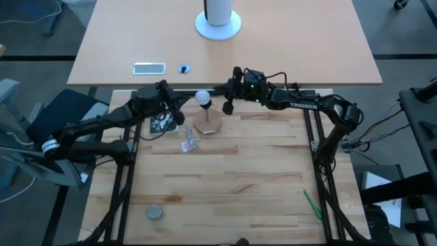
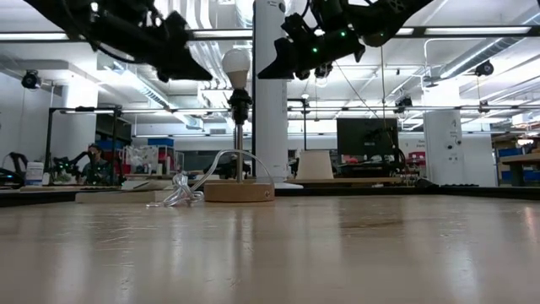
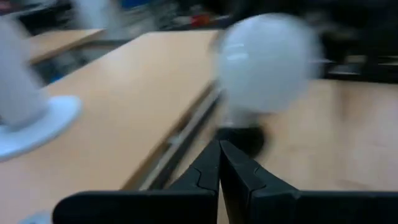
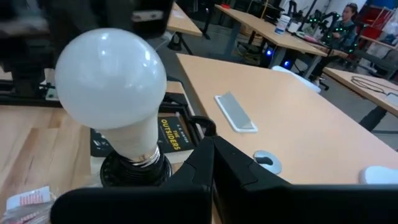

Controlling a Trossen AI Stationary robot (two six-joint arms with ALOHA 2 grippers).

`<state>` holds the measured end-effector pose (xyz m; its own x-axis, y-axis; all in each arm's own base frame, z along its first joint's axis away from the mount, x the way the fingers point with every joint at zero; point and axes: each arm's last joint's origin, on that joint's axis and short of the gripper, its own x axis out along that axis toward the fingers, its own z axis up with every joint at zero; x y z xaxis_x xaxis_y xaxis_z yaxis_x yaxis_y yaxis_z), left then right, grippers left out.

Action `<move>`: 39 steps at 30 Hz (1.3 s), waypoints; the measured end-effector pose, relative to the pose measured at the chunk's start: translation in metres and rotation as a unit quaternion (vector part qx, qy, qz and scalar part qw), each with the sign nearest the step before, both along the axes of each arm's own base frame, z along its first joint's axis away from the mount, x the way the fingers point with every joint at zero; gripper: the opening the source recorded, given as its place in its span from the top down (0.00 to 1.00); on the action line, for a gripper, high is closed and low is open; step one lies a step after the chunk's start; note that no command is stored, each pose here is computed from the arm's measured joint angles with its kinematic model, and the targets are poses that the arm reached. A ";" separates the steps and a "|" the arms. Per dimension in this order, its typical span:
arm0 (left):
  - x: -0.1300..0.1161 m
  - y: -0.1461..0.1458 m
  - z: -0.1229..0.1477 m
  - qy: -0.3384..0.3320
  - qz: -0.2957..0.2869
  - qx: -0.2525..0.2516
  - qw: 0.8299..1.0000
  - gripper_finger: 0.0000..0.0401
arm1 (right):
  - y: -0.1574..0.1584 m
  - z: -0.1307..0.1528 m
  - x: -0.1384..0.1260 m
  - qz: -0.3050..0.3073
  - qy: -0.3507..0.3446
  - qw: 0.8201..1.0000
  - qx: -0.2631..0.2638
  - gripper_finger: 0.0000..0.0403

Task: Screw lightbulb
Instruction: Insert the lightbulb into the lamp

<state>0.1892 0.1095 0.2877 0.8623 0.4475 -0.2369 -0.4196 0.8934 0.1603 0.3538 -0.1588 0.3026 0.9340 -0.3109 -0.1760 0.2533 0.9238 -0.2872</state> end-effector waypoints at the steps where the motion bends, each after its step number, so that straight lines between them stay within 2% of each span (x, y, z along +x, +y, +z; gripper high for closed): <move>1: -0.001 -0.003 0.002 -0.005 -0.025 0.004 1.000 1.00 | 0.001 0.000 0.000 0.002 0.002 1.000 -0.001 1.00; 3: 0.001 -0.007 0.006 -0.016 -0.060 0.016 0.998 1.00 | 0.002 0.000 0.001 0.013 0.003 1.000 -0.004 1.00; 6: 0.004 -0.008 0.007 -0.024 -0.065 0.034 0.997 1.00 | 0.005 0.001 0.002 0.035 -0.006 0.999 -0.005 1.00; 16: 0.019 0.000 0.002 -0.039 -0.063 0.044 0.996 1.00 | 0.009 0.003 0.004 0.050 -0.011 0.999 -0.017 1.00; 24: 0.018 0.003 0.003 -0.042 -0.022 0.048 0.998 1.00 | 0.009 0.004 0.004 0.049 -0.016 0.999 -0.013 1.00; 32: 0.019 0.003 0.003 -0.046 -0.021 0.051 0.997 1.00 | 0.009 0.017 0.006 0.048 -0.028 0.998 -0.013 1.00; 39: 0.019 0.004 0.007 -0.062 -0.020 0.060 0.996 1.00 | 0.008 0.015 0.006 0.038 -0.021 0.999 -0.004 1.00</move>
